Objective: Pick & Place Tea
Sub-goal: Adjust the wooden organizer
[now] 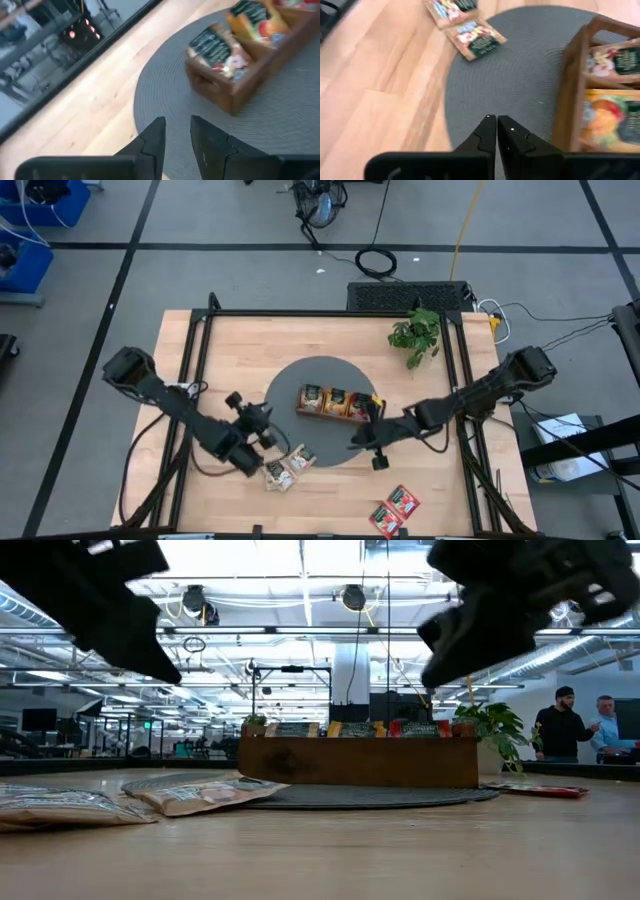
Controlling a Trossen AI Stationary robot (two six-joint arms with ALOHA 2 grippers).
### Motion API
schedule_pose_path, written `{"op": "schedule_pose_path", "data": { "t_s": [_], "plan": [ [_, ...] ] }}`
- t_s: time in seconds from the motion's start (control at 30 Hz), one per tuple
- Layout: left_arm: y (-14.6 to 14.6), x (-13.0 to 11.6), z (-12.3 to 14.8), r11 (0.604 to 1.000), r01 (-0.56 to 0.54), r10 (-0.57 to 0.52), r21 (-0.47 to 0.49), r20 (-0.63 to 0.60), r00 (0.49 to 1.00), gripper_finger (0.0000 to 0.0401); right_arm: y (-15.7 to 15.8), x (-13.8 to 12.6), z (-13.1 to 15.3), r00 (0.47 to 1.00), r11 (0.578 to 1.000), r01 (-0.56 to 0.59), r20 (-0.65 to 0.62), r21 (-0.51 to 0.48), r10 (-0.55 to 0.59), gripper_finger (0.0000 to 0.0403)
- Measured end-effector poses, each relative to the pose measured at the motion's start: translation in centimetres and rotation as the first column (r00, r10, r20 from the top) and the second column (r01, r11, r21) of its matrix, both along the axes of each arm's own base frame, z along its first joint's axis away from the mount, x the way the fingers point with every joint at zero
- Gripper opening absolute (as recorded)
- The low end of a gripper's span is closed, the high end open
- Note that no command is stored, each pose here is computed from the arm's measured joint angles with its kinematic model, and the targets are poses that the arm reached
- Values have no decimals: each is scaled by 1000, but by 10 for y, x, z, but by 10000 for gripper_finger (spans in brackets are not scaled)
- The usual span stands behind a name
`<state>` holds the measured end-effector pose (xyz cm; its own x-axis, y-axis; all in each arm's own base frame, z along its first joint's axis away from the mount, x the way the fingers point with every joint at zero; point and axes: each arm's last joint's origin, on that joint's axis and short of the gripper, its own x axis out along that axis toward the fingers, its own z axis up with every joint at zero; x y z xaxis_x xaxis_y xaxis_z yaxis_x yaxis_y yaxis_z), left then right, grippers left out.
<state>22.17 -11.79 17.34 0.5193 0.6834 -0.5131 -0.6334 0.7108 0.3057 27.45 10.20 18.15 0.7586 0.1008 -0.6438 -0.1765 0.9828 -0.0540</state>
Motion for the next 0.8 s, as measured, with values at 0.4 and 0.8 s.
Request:
{"op": "schedule_pose_path", "data": {
  "t_s": [0.4, 0.8],
  "plan": [
    [42, 38, -28, 972, 120, -119, -204, 17, 993, 97, -22, -31, -50, 991, 990, 136, 7, 44, -136, 1],
    [54, 38, -38, 955, 167, -166, -244, 26, 986, 97, -41, -34, -56, 945, 943, 328, 31, -61, -327, 1]
  ]
}}
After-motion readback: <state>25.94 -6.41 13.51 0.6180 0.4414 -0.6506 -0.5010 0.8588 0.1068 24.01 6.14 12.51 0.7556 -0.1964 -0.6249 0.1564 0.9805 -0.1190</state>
